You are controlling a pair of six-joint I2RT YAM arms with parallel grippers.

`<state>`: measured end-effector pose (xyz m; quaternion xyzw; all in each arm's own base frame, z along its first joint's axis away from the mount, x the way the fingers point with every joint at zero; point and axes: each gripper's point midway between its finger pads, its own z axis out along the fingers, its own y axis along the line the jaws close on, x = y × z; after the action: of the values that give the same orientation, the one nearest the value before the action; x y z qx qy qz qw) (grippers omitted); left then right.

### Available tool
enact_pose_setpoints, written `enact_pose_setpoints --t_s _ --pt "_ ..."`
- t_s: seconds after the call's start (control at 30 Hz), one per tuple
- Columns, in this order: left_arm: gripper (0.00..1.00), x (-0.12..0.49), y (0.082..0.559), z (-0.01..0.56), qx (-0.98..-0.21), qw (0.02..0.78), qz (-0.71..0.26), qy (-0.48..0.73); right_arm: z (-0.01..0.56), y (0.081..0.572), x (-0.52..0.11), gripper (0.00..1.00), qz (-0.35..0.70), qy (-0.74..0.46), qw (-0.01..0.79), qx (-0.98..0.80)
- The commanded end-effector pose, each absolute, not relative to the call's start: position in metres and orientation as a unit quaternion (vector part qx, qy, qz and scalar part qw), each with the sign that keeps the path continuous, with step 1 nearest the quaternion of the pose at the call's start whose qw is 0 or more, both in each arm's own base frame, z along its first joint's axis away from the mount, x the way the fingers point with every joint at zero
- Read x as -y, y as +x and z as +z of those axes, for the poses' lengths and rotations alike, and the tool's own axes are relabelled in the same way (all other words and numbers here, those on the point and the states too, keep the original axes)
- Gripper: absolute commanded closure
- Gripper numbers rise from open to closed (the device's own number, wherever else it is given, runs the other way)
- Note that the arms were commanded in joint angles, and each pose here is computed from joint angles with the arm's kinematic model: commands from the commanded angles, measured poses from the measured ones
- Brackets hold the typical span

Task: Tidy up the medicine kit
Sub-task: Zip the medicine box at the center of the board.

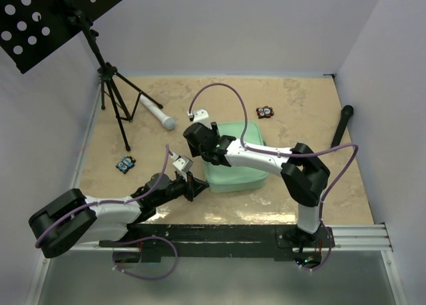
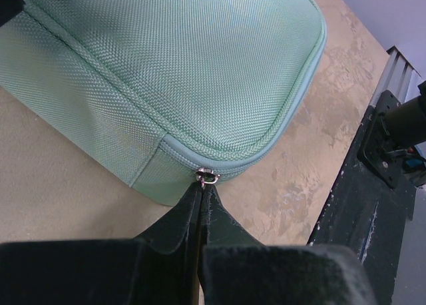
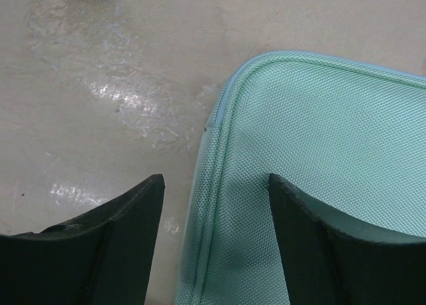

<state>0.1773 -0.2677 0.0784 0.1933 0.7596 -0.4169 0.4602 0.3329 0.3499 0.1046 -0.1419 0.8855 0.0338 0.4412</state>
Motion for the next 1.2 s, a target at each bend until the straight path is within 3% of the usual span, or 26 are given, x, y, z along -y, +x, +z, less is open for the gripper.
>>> enact_pose_setpoints --t_s 0.0,0.1,0.2,0.33,0.47,0.6,0.73,0.8,0.97,1.17 --pt "1.0 0.263 0.19 0.09 -0.745 0.495 -0.408 0.181 0.09 0.335 -0.318 0.35 -0.047 -0.132 0.429 -0.892" --pt "1.0 0.262 0.189 0.09 -0.745 0.495 -0.409 0.181 0.084 0.334 -0.315 0.44 -0.055 -0.134 0.426 -0.893" --pt "1.0 0.261 0.188 0.09 -0.744 0.497 -0.409 0.18 0.076 0.334 -0.31 0.73 -0.069 -0.136 0.424 -0.893" --pt "1.0 0.259 0.187 0.091 -0.743 0.499 -0.409 0.177 0.066 0.333 -0.309 0.89 -0.074 -0.142 0.417 -0.895" --pt "1.0 0.257 0.187 0.09 -0.744 0.5 -0.406 0.178 0.061 0.333 -0.309 0.87 -0.076 -0.146 0.413 -0.896" --pt "1.0 0.256 0.187 0.09 -0.745 0.501 -0.404 0.177 0.059 0.333 -0.311 0.54 -0.073 -0.146 0.41 -0.897" --pt "1.0 0.255 0.188 0.09 -0.745 0.504 -0.401 0.174 0.049 0.338 -0.307 0.46 -0.093 -0.149 0.399 -0.9" --pt "1.0 0.254 0.191 0.089 -0.746 0.507 -0.397 0.169 0.043 0.339 -0.305 0.56 -0.091 -0.149 0.394 -0.902" --pt "1.0 0.251 0.194 0.093 -0.742 0.518 -0.392 0.164 0.029 0.341 -0.296 0.99 -0.081 -0.146 0.379 -0.91" --pt "1.0 0.249 0.193 0.091 -0.744 0.518 -0.388 0.164 0.013 0.34 -0.286 1.0 -0.056 -0.133 0.362 -0.921"
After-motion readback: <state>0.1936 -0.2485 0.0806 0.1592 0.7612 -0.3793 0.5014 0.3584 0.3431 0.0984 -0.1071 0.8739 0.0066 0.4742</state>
